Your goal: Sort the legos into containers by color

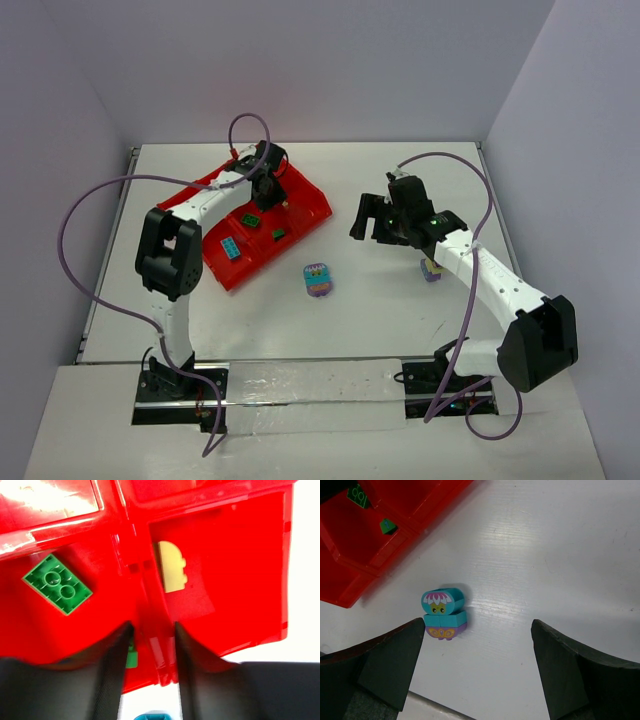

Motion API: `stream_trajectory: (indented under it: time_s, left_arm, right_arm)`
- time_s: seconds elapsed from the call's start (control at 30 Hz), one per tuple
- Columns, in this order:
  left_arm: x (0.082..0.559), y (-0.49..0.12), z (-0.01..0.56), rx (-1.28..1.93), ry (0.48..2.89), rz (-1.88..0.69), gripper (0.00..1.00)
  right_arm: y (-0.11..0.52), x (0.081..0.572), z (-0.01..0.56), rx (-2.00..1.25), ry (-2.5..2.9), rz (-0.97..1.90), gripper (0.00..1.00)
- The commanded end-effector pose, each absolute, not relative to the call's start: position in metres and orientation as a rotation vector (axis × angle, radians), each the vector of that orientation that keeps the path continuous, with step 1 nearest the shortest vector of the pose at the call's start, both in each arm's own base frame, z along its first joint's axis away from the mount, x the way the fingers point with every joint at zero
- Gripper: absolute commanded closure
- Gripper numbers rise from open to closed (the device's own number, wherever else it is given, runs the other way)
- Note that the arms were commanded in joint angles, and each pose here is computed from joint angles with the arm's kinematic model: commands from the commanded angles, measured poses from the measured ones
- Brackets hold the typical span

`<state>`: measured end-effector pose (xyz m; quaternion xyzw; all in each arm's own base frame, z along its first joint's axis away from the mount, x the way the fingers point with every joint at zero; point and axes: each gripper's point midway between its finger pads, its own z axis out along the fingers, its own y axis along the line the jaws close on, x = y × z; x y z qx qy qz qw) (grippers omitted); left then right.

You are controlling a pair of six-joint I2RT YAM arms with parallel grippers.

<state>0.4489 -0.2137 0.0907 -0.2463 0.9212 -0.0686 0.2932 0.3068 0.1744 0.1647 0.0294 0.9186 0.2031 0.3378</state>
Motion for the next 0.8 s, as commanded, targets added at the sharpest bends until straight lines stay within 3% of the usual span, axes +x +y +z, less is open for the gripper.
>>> stream_trajectory:
  time_s: [0.0, 0.1, 0.47, 0.77]
  left_arm:
    - [0.441, -0.207, 0.094, -0.614, 2.441, -0.165, 0.64]
    - [0.430, -0.203, 0.094, -0.586, 2.457, -0.164, 0.66]
    - [0.411, -0.202, 0.106, -0.466, 2.499, -0.157, 0.54]
    - [0.392, -0.206, 0.139, -0.338, 2.473, -0.202, 0.32]
  right_arm:
    - [0.177, 0.313, 0.172, 0.090, 2.363, 0.526, 0.06]
    - [0.180, 0.313, 0.169, 0.091, 2.369, 0.529, 0.06]
    - [0.194, 0.311, 0.159, 0.068, 2.389, 0.546, 0.06]
    - [0.199, 0.316, 0.156, 0.051, 2.397, 0.548, 0.06]
